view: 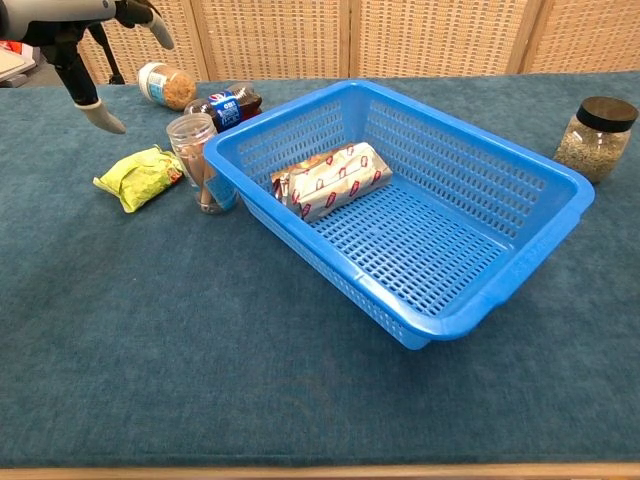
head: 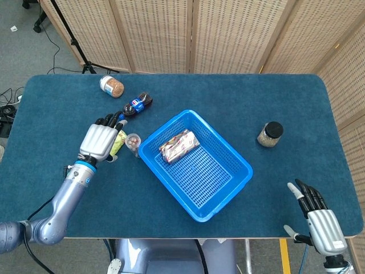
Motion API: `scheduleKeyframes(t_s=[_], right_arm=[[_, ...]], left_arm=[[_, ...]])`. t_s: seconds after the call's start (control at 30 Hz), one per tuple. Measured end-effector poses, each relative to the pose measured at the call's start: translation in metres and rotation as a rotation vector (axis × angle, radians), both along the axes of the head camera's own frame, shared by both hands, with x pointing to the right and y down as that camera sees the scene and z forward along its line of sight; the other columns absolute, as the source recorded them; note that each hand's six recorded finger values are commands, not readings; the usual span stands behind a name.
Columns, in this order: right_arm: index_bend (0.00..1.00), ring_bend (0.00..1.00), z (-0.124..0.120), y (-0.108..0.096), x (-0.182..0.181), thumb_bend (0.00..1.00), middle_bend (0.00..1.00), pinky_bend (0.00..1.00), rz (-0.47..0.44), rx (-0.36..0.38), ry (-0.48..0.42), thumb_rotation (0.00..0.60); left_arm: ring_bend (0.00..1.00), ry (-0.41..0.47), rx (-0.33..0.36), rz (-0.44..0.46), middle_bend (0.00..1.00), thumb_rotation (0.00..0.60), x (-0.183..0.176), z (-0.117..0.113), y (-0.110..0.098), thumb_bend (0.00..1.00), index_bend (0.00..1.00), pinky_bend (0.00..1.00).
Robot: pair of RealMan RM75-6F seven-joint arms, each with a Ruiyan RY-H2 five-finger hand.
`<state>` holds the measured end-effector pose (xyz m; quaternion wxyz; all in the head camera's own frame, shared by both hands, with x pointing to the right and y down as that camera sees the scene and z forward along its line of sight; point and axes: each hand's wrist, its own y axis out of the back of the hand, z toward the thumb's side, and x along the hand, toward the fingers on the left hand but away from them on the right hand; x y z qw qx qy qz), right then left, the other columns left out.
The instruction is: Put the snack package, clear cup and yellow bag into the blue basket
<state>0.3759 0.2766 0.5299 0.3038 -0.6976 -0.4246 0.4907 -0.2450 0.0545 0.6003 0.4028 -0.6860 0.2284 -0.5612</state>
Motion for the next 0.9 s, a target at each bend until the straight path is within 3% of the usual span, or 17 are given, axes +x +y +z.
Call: scheduleKeyframes(t_s=[0.67,0.9], right_arm=[[0.0,0.0,0.009,-0.002,0.008,0.21,0.0,0.06,0.026,-0.031,0.001,0.6],[0.0,0.0,0.01,-0.004,0.011,0.21,0.0,0.06,0.037,-0.035,0.004,0.6]], left_arm=[[0.11,0.002,-0.041,0.021,0.0,0.6,0.039,0.053,-0.001,0.08,0.24,0.2],[0.19,-0.007,-0.015,0.026,0.07,0.6,0.048,0.062,0.0,0.11,0.41,0.23]])
